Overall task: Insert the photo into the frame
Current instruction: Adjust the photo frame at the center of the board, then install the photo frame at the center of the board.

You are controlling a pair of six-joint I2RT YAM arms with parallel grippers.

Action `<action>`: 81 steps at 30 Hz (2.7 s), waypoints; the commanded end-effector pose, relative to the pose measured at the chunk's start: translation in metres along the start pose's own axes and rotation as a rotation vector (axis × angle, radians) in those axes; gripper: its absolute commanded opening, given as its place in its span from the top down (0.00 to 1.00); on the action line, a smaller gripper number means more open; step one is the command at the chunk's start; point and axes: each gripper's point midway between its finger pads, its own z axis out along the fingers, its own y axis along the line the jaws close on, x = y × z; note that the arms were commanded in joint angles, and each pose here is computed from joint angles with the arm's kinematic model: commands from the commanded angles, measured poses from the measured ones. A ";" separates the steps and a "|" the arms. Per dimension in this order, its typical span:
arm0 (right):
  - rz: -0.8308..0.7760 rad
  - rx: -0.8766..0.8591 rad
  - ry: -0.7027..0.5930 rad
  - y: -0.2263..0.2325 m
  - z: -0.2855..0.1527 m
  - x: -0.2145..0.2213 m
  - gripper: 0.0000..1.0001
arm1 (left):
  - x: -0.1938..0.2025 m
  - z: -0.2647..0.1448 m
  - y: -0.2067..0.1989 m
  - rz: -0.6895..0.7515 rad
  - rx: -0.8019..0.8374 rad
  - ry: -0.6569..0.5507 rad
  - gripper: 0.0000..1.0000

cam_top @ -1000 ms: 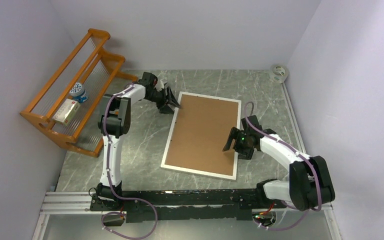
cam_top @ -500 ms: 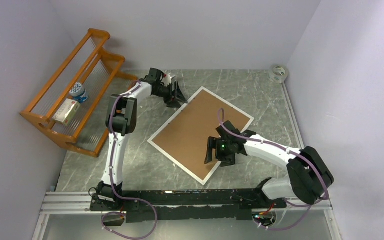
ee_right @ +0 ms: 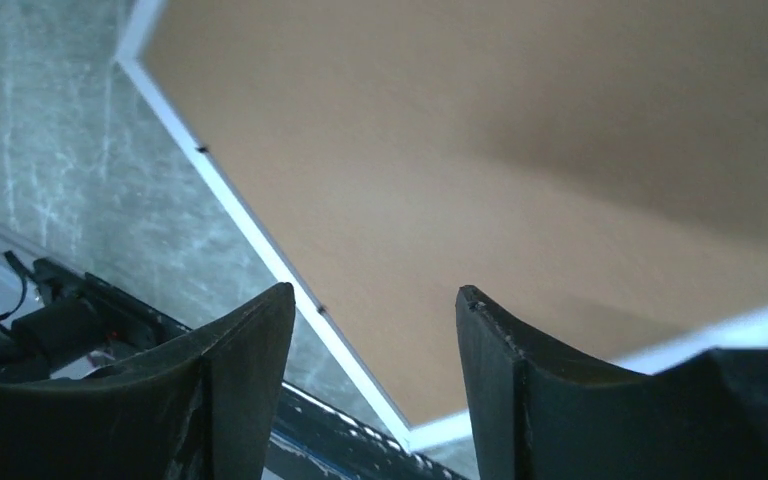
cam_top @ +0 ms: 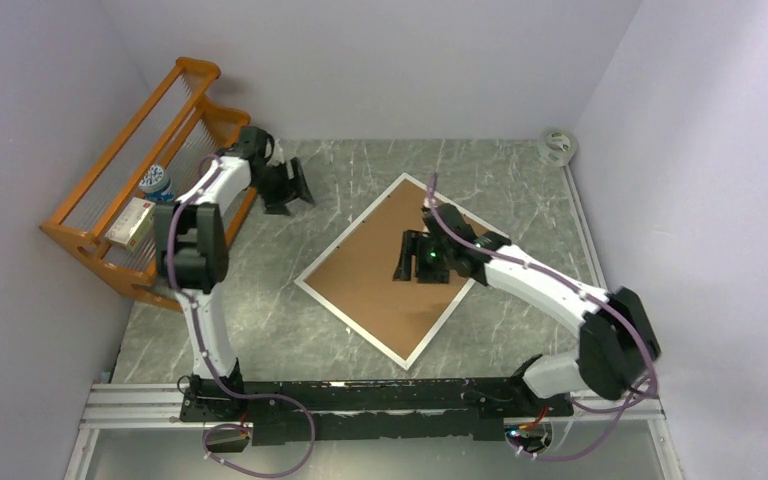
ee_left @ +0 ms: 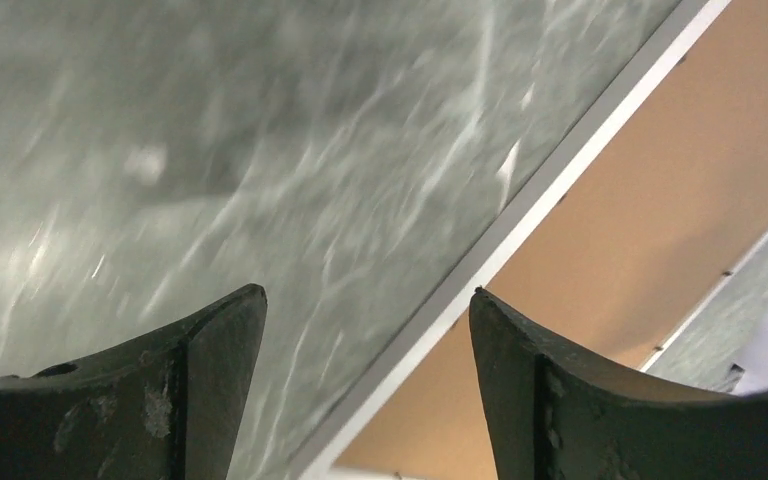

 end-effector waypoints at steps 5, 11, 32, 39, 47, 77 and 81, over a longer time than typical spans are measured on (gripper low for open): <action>-0.325 -0.424 0.091 0.123 0.046 -0.031 0.45 | 0.091 -0.060 0.028 -0.103 -0.141 -0.019 0.38; -0.421 -0.570 0.263 0.174 0.085 -0.004 0.65 | 0.139 -0.062 0.021 -0.188 -0.025 0.010 0.45; -0.300 -0.573 0.502 0.160 0.151 0.049 0.84 | 0.207 -0.024 0.064 -0.352 -0.143 0.203 0.61; -0.235 -0.525 0.509 0.134 0.163 0.040 0.84 | 0.208 -0.026 0.068 -0.350 -0.172 0.206 0.63; -0.232 -0.441 0.565 0.106 0.179 0.051 0.83 | 0.206 -0.027 0.066 -0.346 -0.167 0.206 0.63; -0.357 -0.129 0.378 0.039 0.195 0.021 0.49 | 0.205 -0.032 0.067 -0.336 -0.189 0.202 0.64; -0.349 -0.175 0.178 0.071 0.159 -0.040 0.49 | 0.195 -0.037 0.059 -0.319 -0.155 0.166 0.61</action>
